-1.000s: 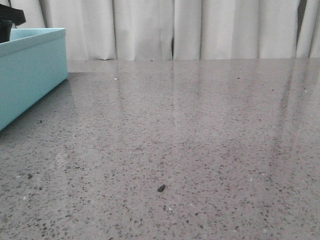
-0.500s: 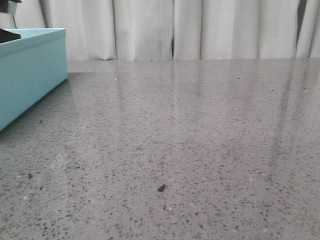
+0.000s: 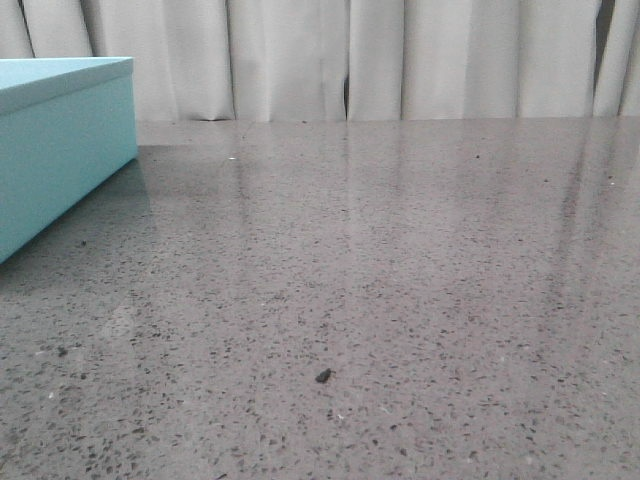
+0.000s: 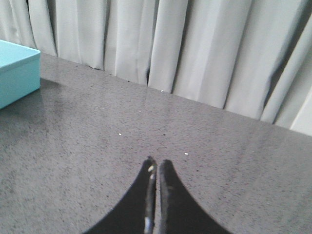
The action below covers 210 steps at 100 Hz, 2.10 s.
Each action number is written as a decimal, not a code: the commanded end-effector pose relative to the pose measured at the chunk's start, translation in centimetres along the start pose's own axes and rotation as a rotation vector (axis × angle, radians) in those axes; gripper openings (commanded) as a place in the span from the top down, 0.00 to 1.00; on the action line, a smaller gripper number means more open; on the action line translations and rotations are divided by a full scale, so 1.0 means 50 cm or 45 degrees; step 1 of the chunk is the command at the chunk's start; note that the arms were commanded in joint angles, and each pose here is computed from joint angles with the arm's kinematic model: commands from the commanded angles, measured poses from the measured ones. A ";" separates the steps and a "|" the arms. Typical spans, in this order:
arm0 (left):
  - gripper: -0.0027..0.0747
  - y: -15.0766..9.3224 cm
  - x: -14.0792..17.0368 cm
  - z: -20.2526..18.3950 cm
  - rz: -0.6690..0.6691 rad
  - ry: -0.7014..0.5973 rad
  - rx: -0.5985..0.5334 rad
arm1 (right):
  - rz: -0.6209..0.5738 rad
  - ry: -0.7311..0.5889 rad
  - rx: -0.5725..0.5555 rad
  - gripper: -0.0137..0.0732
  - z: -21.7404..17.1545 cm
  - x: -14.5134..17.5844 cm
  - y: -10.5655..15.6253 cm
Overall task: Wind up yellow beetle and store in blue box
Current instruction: 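Move the beetle over the light-blue box and lower it inside with the left gripper, then open the left gripper and withdraw it from the box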
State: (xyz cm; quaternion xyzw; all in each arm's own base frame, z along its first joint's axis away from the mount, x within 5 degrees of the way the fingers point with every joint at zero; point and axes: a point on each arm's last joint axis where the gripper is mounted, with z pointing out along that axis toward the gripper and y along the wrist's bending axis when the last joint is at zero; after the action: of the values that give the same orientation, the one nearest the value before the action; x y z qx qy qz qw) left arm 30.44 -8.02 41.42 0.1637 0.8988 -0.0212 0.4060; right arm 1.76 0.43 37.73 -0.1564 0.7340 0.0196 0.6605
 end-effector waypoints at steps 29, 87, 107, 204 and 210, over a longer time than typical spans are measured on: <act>0.65 -0.043 0.216 -0.218 0.029 -0.651 0.024 | -0.042 -0.214 0.041 0.90 -0.075 0.070 0.013; 0.99 -0.053 0.437 -0.254 0.009 -0.734 0.024 | -0.033 -0.145 0.019 0.90 -0.070 0.083 0.016; 0.99 -0.055 0.437 -0.254 -0.008 -0.735 0.039 | -0.033 -0.145 0.019 0.90 -0.070 0.083 0.016; 0.99 -0.068 0.682 -0.077 -0.239 -0.809 -0.068 | -0.033 -0.134 0.017 0.90 -0.070 0.084 0.017; 0.99 -0.069 0.689 -0.075 -0.241 -0.762 -0.068 | -0.033 -0.134 0.017 0.90 -0.070 0.084 0.017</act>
State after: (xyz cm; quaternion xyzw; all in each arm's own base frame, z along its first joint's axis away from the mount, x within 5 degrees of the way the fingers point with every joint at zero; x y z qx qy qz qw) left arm 5.44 -1.08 19.55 0.0691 0.7415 -0.0721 0.6635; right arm -1.72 -0.34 32.85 -0.1641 0.7278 0.0191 0.6656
